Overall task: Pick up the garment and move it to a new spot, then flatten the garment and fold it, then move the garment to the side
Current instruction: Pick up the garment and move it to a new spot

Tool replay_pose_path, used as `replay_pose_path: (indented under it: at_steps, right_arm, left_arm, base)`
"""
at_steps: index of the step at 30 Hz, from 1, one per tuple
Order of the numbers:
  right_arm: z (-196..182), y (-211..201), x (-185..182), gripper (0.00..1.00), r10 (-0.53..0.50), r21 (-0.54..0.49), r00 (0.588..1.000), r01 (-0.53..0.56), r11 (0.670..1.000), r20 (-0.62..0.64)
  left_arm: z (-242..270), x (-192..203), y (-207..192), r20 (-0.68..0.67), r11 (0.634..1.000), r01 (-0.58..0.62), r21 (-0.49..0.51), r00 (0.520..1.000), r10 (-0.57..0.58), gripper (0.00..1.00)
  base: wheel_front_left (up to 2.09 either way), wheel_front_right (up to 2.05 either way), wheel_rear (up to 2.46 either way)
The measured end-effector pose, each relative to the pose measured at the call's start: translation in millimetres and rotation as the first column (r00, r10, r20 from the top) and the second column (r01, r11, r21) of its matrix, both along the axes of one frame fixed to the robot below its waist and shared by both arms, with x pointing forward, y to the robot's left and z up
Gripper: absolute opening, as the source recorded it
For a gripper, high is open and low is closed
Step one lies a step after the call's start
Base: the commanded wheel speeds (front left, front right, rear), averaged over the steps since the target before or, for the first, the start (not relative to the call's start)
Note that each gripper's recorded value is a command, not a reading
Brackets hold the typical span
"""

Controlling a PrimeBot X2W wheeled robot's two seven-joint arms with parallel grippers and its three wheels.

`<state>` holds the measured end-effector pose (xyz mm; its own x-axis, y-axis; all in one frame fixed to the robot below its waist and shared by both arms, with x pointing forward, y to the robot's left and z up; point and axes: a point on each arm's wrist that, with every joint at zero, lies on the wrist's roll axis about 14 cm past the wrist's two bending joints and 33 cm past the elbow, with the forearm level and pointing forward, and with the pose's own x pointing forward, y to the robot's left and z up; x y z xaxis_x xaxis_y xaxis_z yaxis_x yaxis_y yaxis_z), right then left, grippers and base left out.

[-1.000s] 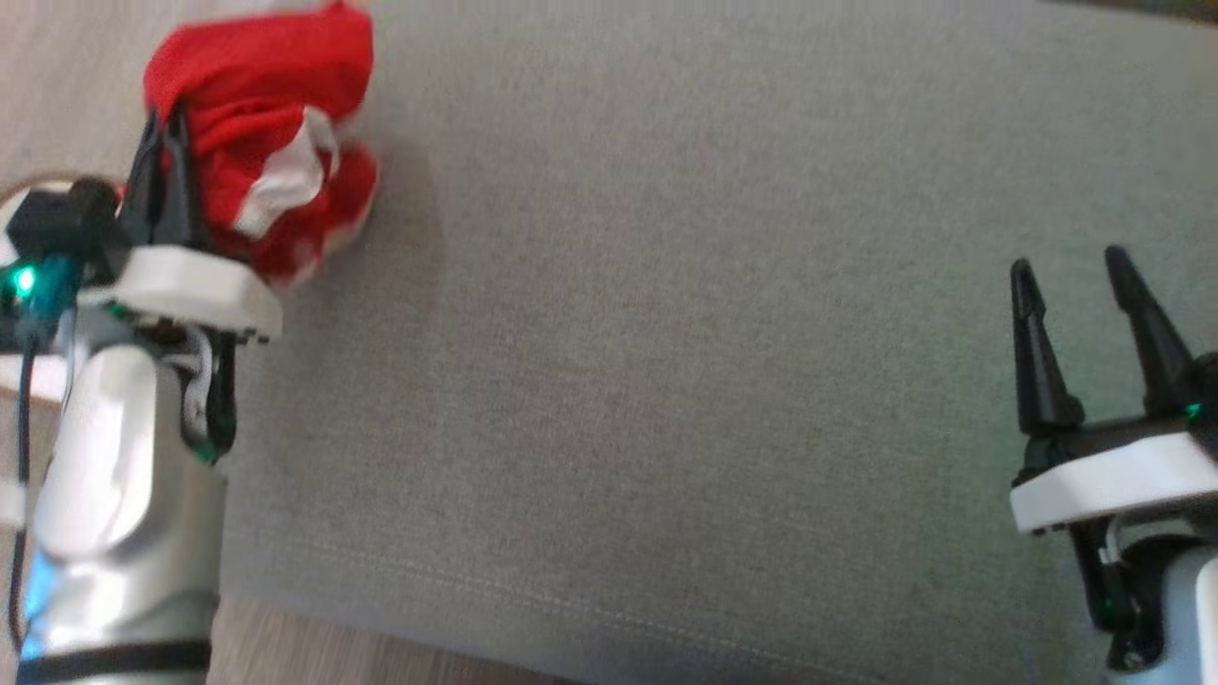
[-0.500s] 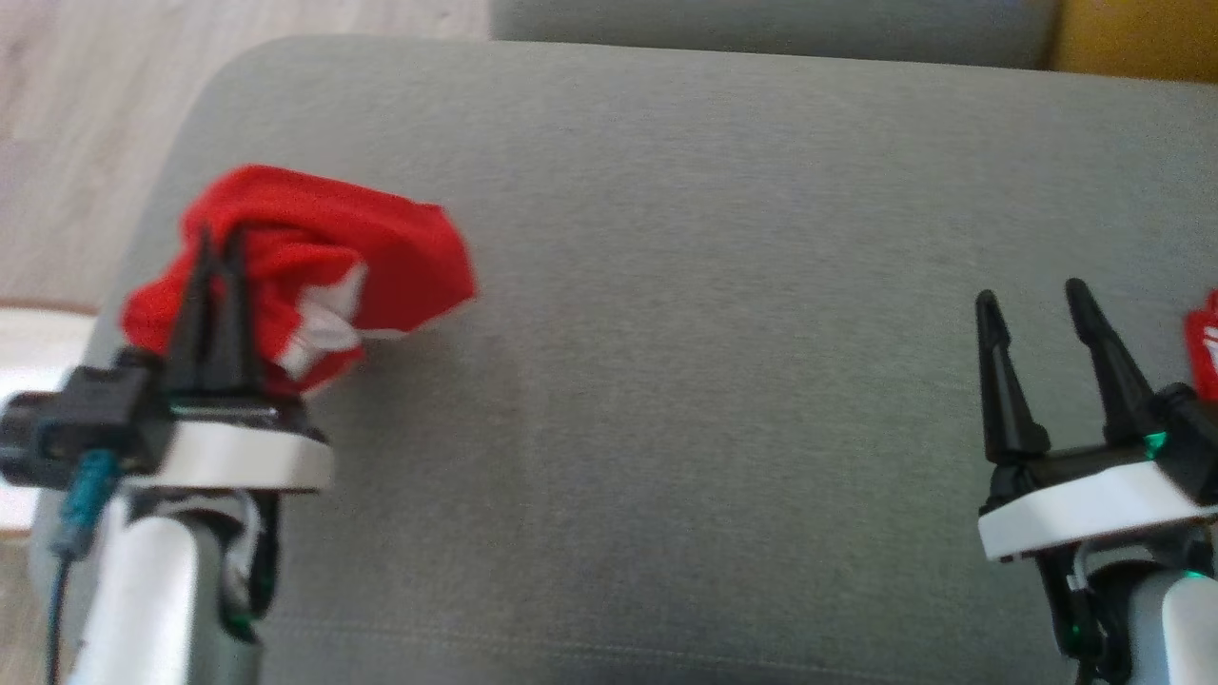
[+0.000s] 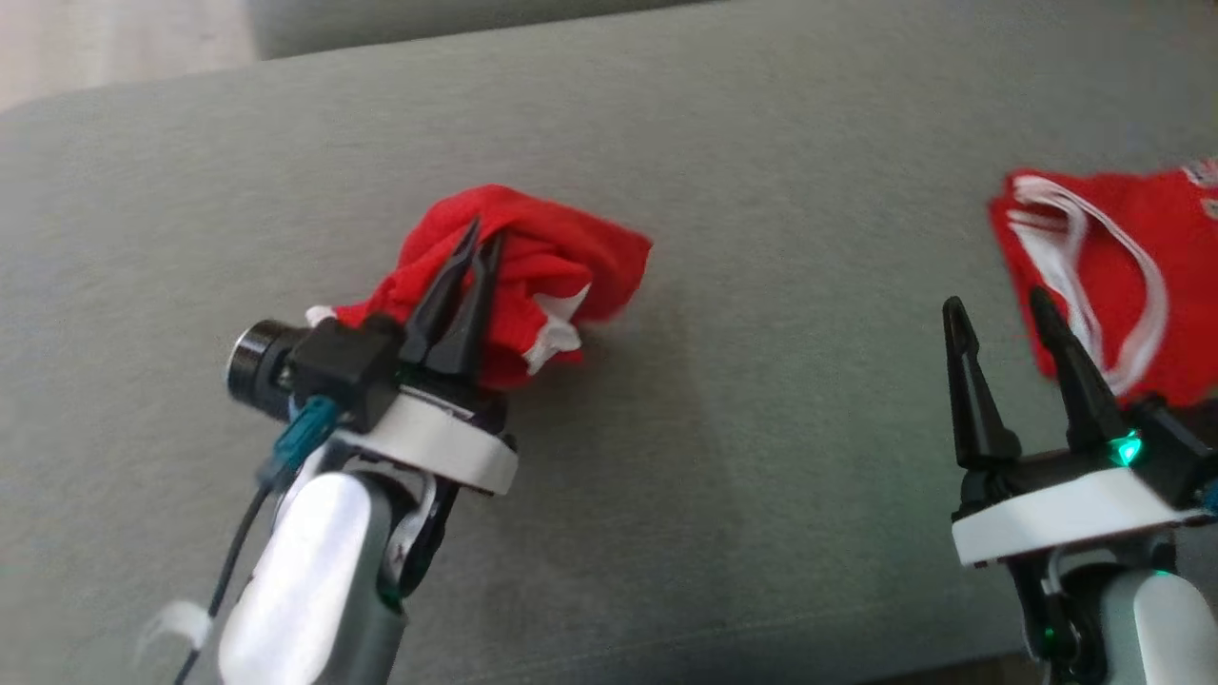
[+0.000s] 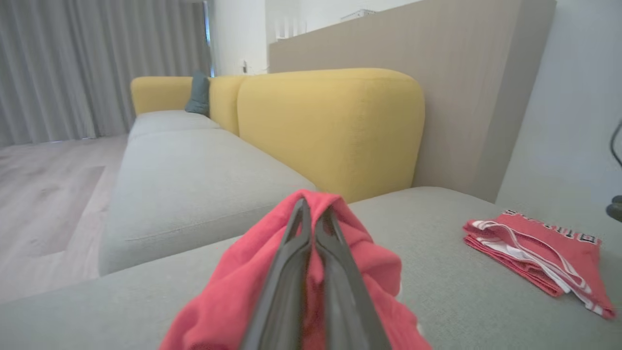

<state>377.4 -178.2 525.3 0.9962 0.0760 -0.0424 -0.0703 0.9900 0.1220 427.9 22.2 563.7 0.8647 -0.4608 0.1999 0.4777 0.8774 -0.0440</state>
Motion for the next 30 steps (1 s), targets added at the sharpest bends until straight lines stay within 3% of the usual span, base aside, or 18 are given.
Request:
replay_pose_path:
  at_steps: [6, 11, 12, 13, 14, 24, 30]
  right_arm:
    - [-16.9, -32.8, -13.4, 1.00, -0.108, 0.013, 0.993, 0.109, 0.994, -0.042]
    - [-34.0, -45.8, -16.9, 1.00, -0.153, 0.010, 0.984, 0.155, 0.988, -0.090]
    - [-36.2, -47.5, -16.7, 1.00, -0.159, 0.008, 0.983, 0.160, 0.987, -0.094]
    - [-37.9, -48.4, -16.0, 1.00, -0.161, 0.006, 0.982, 0.163, 0.987, -0.099]
    - [-38.4, -48.3, -14.8, 1.00, -0.160, 0.006, 0.982, 0.162, 0.987, -0.099]
    - [-17.7, -25.1, -4.0, 1.00, -0.081, 0.007, 0.996, 0.082, 0.997, -0.035]
    - [-3.9, -6.3, -0.4, 1.00, -0.019, -0.001, 1.000, 0.019, 1.000, -0.007]
  left_arm:
    - [-51.0, 3.6, -58.7, -0.152, 0.982, 0.185, 0.047, 0.973, -0.176, 0.00]
    - [-113.3, 0.0, -70.2, -0.322, 0.960, 0.258, 0.109, 0.923, -0.211, 0.00]
    - [-120.3, -0.6, -70.8, -0.339, 0.957, 0.265, 0.114, 0.916, -0.213, 0.06]
    - [-124.7, -1.8, -71.8, -0.350, 0.955, 0.273, 0.116, 0.911, -0.218, 0.84]
    - [-126.1, -4.4, -73.5, -0.353, 0.951, 0.286, 0.116, 0.907, -0.230, 1.00]
    - [-56.7, -18.8, -62.2, -0.120, 0.970, 0.238, 0.053, 0.966, -0.230, 1.00]
    - [-34.6, -20.8, -8.2, -0.062, 0.999, 0.027, 0.020, 0.998, -0.026, 1.00]
  base:
    - [0.00, 0.00, 0.00]
    - [0.00, 0.00, 0.00]
    - [0.00, 0.00, 0.00]
    - [0.00, 0.00, 0.00]
    - [0.00, 0.00, 0.00]
    - [0.00, 0.00, 0.00]
    - [0.00, 0.00, 0.00]
